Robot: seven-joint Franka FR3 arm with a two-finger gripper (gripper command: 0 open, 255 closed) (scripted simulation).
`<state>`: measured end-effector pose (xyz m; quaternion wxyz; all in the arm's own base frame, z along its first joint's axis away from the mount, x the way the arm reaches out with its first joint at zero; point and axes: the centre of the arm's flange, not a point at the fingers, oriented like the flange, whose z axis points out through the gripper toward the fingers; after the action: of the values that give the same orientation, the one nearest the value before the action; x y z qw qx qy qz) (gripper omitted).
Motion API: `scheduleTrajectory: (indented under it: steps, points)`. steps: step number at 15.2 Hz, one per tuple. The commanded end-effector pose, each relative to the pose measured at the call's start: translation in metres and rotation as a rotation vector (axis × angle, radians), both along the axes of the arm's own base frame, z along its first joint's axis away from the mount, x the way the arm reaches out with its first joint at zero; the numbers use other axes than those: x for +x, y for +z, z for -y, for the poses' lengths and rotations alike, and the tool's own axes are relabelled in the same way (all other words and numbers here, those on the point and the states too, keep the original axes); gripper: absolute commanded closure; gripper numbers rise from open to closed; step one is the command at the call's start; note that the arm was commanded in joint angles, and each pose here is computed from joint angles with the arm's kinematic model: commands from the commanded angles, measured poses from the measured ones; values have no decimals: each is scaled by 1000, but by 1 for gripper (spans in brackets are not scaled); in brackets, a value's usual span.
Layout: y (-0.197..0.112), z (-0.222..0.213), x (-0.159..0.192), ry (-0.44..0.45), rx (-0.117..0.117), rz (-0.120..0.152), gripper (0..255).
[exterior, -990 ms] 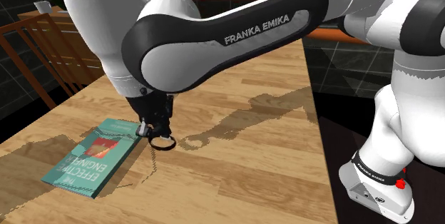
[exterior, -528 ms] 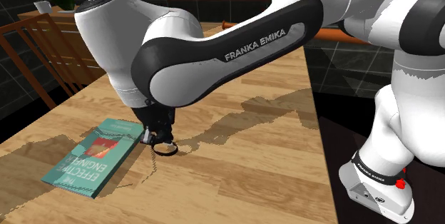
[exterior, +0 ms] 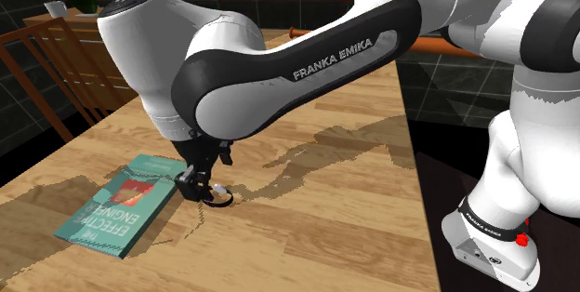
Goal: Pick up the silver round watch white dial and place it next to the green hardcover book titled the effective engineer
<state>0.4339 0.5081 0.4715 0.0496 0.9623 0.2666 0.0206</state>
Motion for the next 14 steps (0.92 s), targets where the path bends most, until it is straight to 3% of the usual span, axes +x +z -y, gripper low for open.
scheduleTrajectory:
  steps: [1,2,6,14]
  points:
    - [0,0,0,0,0,0,0]
    - [0,0,0,0,0,0,0]
    - [50,-4,-3,0,0,0,0]
    - [50,-4,-3,0,0,0,0]
